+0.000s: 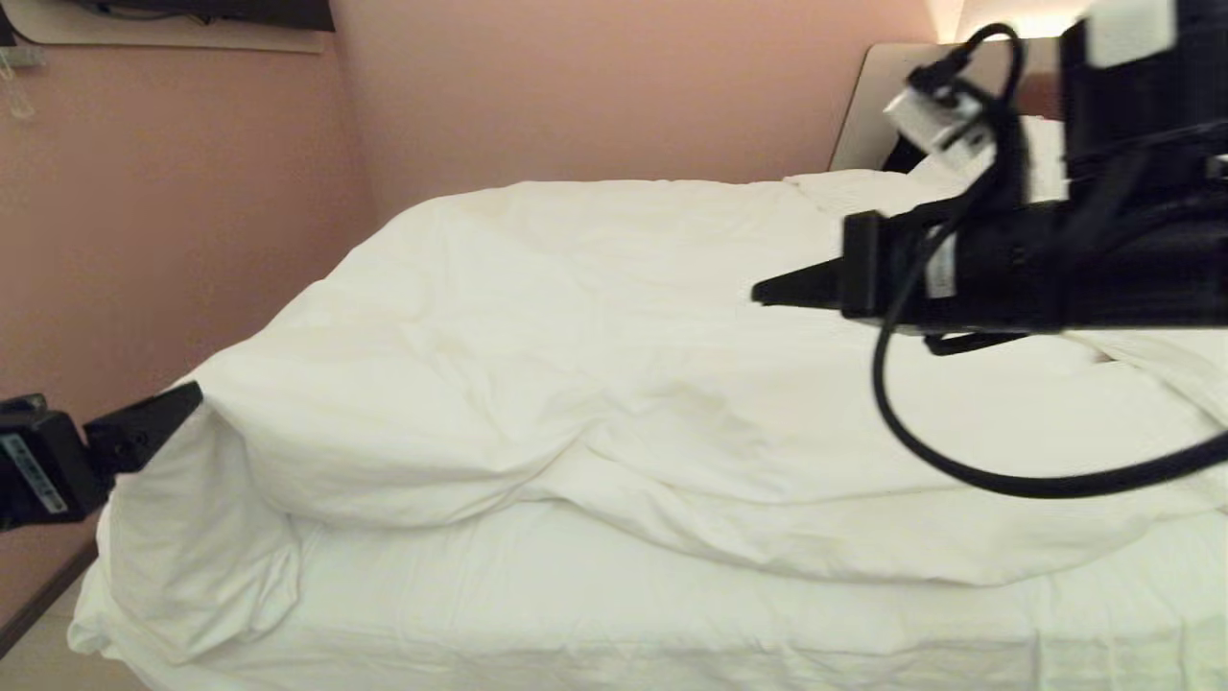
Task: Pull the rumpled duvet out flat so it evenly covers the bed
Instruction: Flatten the corners of the folded blanket
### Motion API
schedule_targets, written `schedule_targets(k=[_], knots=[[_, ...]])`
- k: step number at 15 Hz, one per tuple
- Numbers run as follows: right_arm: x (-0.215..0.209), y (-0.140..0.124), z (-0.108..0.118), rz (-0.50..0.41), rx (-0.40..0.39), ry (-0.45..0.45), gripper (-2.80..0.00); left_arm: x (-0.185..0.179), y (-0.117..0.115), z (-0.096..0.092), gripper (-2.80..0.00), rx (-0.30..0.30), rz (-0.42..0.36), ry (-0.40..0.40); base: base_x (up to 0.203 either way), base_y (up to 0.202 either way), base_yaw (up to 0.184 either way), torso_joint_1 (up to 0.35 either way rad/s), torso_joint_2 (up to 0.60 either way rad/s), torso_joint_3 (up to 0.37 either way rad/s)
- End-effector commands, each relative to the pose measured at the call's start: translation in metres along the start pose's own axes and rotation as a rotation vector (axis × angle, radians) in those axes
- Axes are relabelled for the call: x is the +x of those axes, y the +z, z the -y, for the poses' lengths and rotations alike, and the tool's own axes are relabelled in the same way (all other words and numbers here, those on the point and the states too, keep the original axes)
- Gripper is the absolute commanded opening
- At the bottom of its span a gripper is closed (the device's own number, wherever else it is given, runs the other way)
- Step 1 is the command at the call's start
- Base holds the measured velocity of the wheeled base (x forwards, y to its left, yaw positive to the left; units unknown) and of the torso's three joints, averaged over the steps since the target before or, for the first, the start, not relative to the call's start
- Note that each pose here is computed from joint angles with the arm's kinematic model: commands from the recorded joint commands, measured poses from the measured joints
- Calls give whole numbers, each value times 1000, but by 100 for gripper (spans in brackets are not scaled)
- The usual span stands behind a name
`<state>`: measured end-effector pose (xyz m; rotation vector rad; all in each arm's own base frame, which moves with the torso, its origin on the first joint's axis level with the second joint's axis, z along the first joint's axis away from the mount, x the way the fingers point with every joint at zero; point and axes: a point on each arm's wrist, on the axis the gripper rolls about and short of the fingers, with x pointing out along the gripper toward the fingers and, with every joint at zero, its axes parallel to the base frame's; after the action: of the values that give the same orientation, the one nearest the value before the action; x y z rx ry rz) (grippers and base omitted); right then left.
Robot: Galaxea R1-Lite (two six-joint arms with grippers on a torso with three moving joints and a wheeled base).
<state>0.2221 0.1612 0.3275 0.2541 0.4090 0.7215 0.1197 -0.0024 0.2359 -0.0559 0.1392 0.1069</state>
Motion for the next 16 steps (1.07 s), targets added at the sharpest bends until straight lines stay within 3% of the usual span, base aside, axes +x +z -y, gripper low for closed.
schedule_targets(k=[1, 3, 6, 8, 12, 16], knots=[[-73, 10, -2, 217, 3, -211, -280, 0, -18, -1, 0, -45, -70, 9, 0, 0, 0, 0, 0, 0], [-126, 5, 6, 362, 27, -418, -280, -2, -19, -2, 0, -110, -74, 16, 0, 0, 0, 0, 0, 0], [-194, -17, 18, 556, 72, -751, -280, -9, -22, -3, 0, -126, -61, 13, 0, 0, 0, 0, 0, 0], [-226, -39, 12, 641, 83, -844, -280, -13, -25, -4, 0, -128, -56, 13, 0, 0, 0, 0, 0, 0], [-264, -96, -2, 732, 75, -887, -280, -15, -33, -5, 0, -127, -68, 18, 0, 0, 0, 0, 0, 0], [-260, -166, 11, 667, 44, -1008, -280, -13, -39, -5, 0, -146, -94, 20, 0, 0, 0, 0, 0, 0]])
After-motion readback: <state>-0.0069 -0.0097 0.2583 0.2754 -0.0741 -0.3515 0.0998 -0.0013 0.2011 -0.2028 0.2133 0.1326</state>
